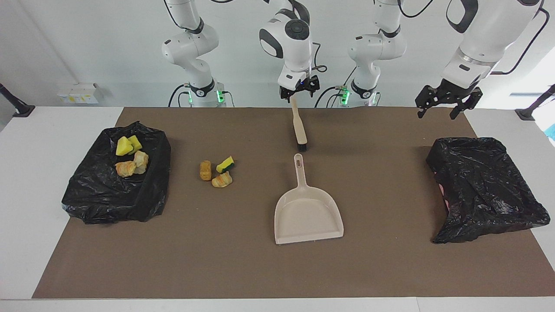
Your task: Sweep and dump trash in bin
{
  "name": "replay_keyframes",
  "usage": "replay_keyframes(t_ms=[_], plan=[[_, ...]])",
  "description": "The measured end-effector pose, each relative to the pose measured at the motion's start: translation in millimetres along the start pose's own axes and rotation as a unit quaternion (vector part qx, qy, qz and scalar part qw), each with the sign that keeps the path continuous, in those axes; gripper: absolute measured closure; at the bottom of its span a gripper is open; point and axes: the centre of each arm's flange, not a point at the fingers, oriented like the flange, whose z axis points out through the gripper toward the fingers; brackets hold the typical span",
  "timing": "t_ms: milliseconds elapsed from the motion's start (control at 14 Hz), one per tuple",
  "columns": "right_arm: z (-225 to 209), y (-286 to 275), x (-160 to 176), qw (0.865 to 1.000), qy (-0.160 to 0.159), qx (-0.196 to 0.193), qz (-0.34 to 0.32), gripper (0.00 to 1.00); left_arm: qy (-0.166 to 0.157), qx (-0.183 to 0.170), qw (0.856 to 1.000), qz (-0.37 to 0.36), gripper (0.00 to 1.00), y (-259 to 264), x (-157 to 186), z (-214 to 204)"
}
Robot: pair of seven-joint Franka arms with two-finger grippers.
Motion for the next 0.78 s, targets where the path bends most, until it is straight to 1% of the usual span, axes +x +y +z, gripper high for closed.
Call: replay_keyframes(t_ms=[143, 285, 428, 571, 642, 784], plan=[[34.6, -0.8, -18.4, 1.0, 0.001, -0.008, -0.013, 0.0, -0.005, -0.001, 1.0, 0.016, 0.0, 27.4, 9.7, 12.6], [58.2, -0.6, -33.7, 1.0, -0.002, -0.015, -0.023, 0.0, -0.008, -0.002, 0.999, 0.037, 0.0, 53.7, 19.7, 26.9], [69.4, 0.7, -40.9, 0.999, -0.004, -0.02, -0.027, 0.0, -0.011, -0.002, 0.999, 0.048, 0.0, 74.0, 27.5, 40.4], [73.6, 1.3, -43.9, 0.999, -0.005, -0.022, -0.029, 0.0, -0.012, -0.003, 0.999, 0.043, 0.0, 100.1, 35.2, 55.9], [74.0, 1.5, -44.0, 0.999, -0.005, -0.022, -0.029, 0.07, -0.011, -0.003, 0.999, 0.039, 0.0, 116.9, 39.6, 65.5], [74.3, 1.7, -43.7, 0.999, -0.004, -0.021, -0.029, 0.34, -0.011, -0.004, 1.0, 0.025, 0.0, 147.2, 47.6, 85.8]])
